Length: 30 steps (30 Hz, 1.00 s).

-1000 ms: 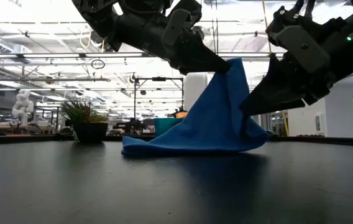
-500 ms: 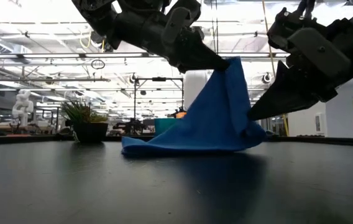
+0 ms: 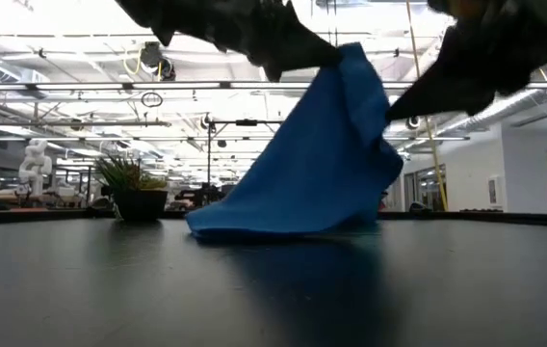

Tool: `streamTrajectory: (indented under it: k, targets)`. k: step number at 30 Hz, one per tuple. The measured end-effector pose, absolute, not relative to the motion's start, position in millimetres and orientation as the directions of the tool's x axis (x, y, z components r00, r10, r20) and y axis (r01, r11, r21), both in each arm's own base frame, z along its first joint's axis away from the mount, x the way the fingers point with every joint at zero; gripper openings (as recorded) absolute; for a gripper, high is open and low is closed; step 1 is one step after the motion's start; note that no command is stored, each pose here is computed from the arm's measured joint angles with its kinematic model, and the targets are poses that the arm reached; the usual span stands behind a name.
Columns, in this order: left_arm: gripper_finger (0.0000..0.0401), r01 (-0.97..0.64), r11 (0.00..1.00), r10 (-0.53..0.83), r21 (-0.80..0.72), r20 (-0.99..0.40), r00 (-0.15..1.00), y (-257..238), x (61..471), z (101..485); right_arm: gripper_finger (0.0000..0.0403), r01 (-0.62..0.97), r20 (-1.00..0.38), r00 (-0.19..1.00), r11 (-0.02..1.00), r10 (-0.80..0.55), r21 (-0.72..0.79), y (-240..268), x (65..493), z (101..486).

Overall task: Fold microfiber towels
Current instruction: Fold the blue microfiber cloth

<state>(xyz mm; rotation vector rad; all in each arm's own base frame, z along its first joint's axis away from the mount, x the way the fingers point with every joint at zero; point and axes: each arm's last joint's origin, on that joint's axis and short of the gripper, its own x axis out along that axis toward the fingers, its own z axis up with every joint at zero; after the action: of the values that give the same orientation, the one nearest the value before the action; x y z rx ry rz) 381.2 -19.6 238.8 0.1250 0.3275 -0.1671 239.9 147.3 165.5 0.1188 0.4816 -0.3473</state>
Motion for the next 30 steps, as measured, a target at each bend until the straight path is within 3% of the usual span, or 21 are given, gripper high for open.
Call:
streamTrajectory:
  k: [8, 18, 25, 30]
  targets:
    - [0.0004, 0.210, 0.972, -0.176, 0.106, -0.266, 0.948, -31.6, 366.1, 268.9, 0.0001, 0.261, -0.355, 0.906, 0.965, -0.230, 0.040, 156.1, 216.5, 209.9]
    - [0.0004, 0.211, 0.969, -0.183, 0.127, -0.204, 0.962, -77.1, 319.3, 319.6, 0.0000, 0.103, -0.146, 0.985, 0.991, -0.090, 0.080, 170.1, 192.4, 259.3]
    - [0.0004, 0.279, 0.958, -0.268, 0.057, -0.152, 0.951, -117.1, 296.4, 333.8, 0.0001, 0.015, -0.114, 0.993, 0.994, -0.003, 0.108, 186.6, 188.6, 270.2]
    - [0.0003, 0.260, 0.964, -0.250, 0.049, -0.156, 0.956, -139.3, 286.2, 333.0, 0.0001, -0.026, -0.116, 0.992, 0.992, 0.040, 0.121, 194.9, 193.2, 267.1]
